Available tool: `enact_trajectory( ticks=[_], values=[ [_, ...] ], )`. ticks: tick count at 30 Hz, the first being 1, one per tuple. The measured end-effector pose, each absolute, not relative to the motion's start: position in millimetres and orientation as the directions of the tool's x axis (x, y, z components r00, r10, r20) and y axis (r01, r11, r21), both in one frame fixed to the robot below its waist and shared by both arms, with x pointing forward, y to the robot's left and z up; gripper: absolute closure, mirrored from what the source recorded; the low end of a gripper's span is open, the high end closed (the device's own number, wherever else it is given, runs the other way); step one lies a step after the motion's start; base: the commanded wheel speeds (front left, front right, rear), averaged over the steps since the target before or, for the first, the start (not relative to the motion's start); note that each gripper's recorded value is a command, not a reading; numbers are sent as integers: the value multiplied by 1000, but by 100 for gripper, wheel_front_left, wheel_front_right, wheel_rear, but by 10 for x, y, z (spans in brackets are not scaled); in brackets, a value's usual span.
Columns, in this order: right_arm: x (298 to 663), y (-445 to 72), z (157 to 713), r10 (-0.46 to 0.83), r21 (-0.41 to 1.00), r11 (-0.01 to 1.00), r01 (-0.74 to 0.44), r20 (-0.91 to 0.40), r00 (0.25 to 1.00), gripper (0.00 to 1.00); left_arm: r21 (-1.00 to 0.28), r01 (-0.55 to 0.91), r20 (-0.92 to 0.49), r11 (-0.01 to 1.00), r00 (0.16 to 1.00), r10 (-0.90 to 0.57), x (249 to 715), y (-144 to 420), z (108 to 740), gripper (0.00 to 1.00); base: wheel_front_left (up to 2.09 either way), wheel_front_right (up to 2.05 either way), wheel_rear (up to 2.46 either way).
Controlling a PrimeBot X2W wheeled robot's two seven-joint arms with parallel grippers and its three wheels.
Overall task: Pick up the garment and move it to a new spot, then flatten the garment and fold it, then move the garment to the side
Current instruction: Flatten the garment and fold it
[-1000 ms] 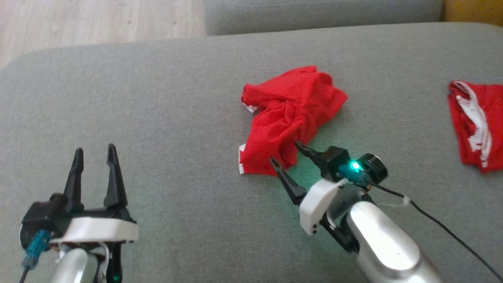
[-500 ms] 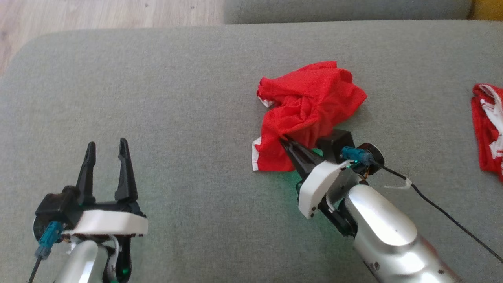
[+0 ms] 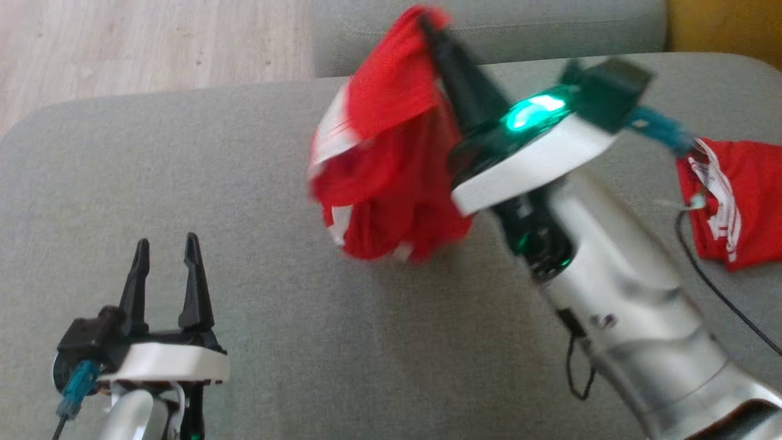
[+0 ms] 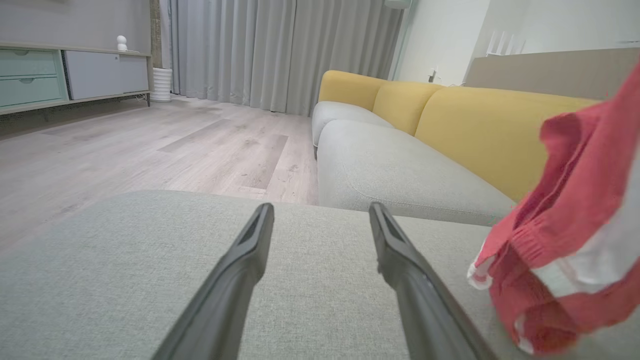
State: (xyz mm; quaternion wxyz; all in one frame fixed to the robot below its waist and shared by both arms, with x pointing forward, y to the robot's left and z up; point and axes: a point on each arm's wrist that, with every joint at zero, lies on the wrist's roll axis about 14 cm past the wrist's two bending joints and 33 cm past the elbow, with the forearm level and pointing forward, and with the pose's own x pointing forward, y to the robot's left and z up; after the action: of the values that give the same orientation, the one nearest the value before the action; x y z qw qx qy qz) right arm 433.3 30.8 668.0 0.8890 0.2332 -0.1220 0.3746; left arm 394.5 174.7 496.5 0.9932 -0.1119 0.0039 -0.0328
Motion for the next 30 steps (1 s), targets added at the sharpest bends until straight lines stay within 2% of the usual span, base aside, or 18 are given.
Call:
enact_trajectory(
  ticks=[4, 7, 10, 11, 12, 16, 23, 26, 30],
  values=[
    [4636, -274, 6485, 447, 404, 721, -563, 350, 823, 100, -226, 80, 0, 971, 997, -82, 3935, 1690, 4964, 0, 0, 0, 0],
    [4766, -732, 5870, 326, 456, 805, -380, 195, 925, 100, -228, 83, -9, 970, 996, -87, 3945, 1673, 4930, 0, 0, 0, 0],
    [4757, -1127, 5221, 240, 394, 891, -224, 10, 971, 100, -236, 82, -24, 968, 996, -90, 3960, 1662, 4879, 0, 0, 0, 0],
    [4745, -1248, 5069, 219, 350, 917, -193, -38, 975, 30, -236, 83, -27, 968, 995, -92, 3964, 1655, 4867, 0, 0, 0, 0],
    [4742, -1349, 4976, 204, 302, 937, -174, -68, 977, 0, -236, 83, -30, 968, 995, -93, 3967, 1651, 4855, 0, 0, 0, 0],
    [4807, -1628, 4891, 153, 157, 978, -135, -105, 983, 0, -237, 83, -42, 968, 995, -95, 3973, 1646, 4813, 0, 0, 0, 0],
    [4893, -1739, 5251, 129, 47, 991, -129, -7, 992, 0, -233, 81, -37, 969, 995, -92, 3959, 1656, 4834, 0, 0, 0, 0],
    [4792, -1673, 5329, 153, 11, 988, -154, 21, 988, 0, -235, 85, -22, 968, 995, -92, 3944, 1654, 4889, 0, 0, 0, 0],
    [4494, -1642, 5194, 169, -10, 986, -169, -4, 986, 0, -234, 90, -10, 968, 995, -95, 3905, 1643, 4932, 0, 0, 0, 0]
  ],
)
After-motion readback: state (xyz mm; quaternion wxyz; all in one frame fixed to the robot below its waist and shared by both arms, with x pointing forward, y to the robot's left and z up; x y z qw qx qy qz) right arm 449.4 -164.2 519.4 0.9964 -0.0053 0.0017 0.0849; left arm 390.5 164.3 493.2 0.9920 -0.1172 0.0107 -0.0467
